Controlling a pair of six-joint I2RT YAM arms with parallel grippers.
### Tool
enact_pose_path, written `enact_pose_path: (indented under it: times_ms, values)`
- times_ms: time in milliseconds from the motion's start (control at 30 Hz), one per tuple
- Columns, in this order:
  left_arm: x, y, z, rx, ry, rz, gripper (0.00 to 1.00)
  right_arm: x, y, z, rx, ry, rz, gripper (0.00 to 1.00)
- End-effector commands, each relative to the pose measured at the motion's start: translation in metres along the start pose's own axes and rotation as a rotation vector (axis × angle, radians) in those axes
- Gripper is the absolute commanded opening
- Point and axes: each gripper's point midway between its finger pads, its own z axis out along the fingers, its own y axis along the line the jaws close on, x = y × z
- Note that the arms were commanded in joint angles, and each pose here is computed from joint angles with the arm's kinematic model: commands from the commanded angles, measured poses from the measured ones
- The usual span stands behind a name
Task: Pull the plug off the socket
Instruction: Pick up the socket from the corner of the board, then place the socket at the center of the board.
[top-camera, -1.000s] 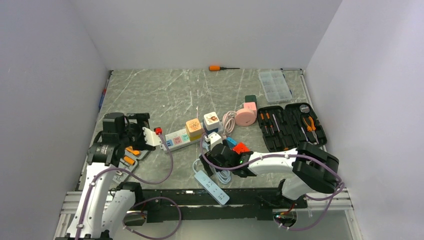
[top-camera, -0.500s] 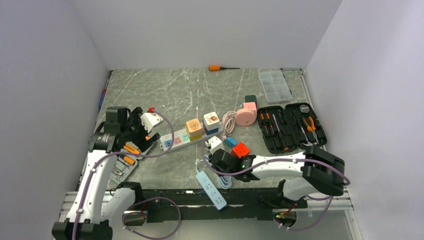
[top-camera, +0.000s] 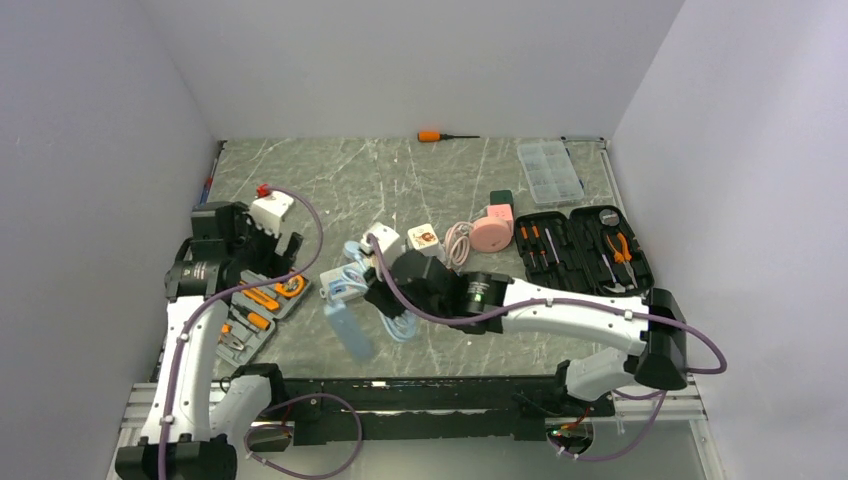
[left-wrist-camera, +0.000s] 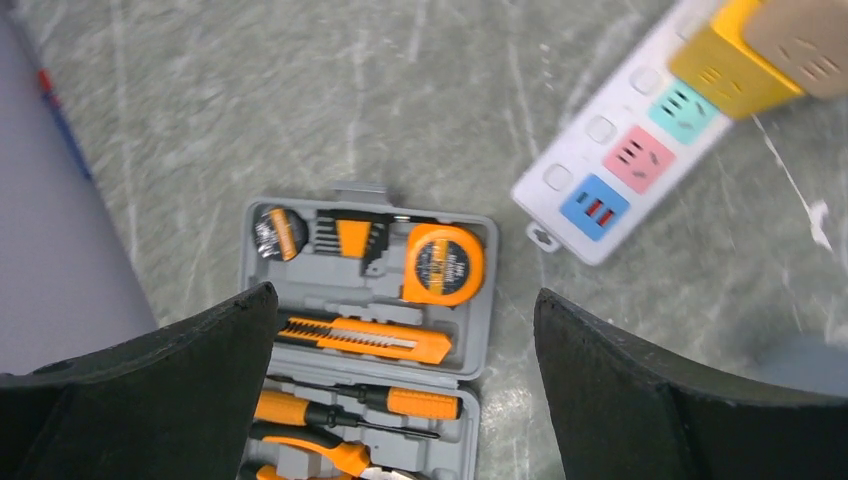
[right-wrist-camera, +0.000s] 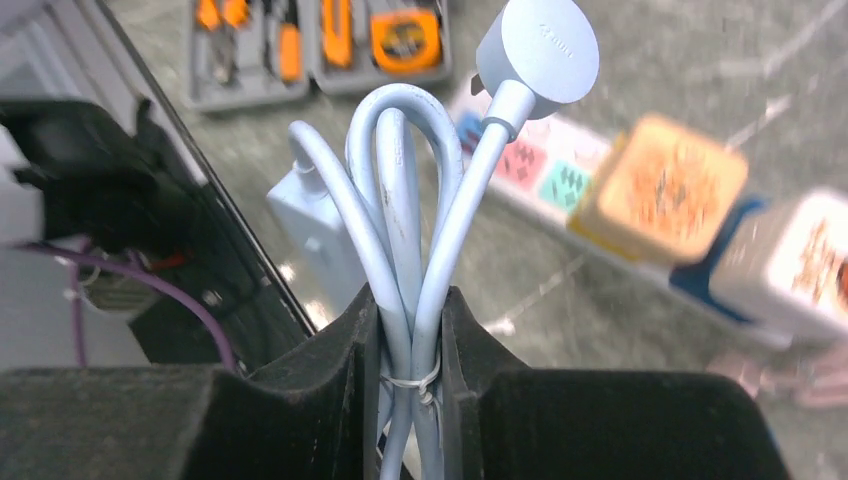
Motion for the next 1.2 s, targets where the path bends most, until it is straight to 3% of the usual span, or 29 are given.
enact_pose_path:
  times_ms: [0, 233, 667, 933, 1167]
  values:
    - [-0.035, 0.039, -0.028, -0.199, -0.159, -0.123, 0.99, -0.084, 0.030, -0.006, -0.097, -0.144, -0.061, 0.00]
    - [-0.050, 0.082, -0.068, -0.420, -0.298, -0.231, 0.99, -0.143, 0.017, 0.030, -0.083, -0.190, -0.050, 0.00]
    - [-0.049, 0.067, -0.049, -0.267, -0.278, -0.227, 0.99, -0.207, -0.098, 0.122, 0.007, -0.261, 0.122, 0.00]
    - [-0.034, 0.057, -0.038, -0.231, -0.250, -0.212, 0.99, -0.188, -0.159, 0.151, 0.062, -0.231, 0.245, 0.00]
    - [-0.029, 0.051, -0.032, -0.189, -0.229, -0.203, 0.99, -0.122, -0.227, 0.181, 0.252, -0.098, 0.371, 0.00]
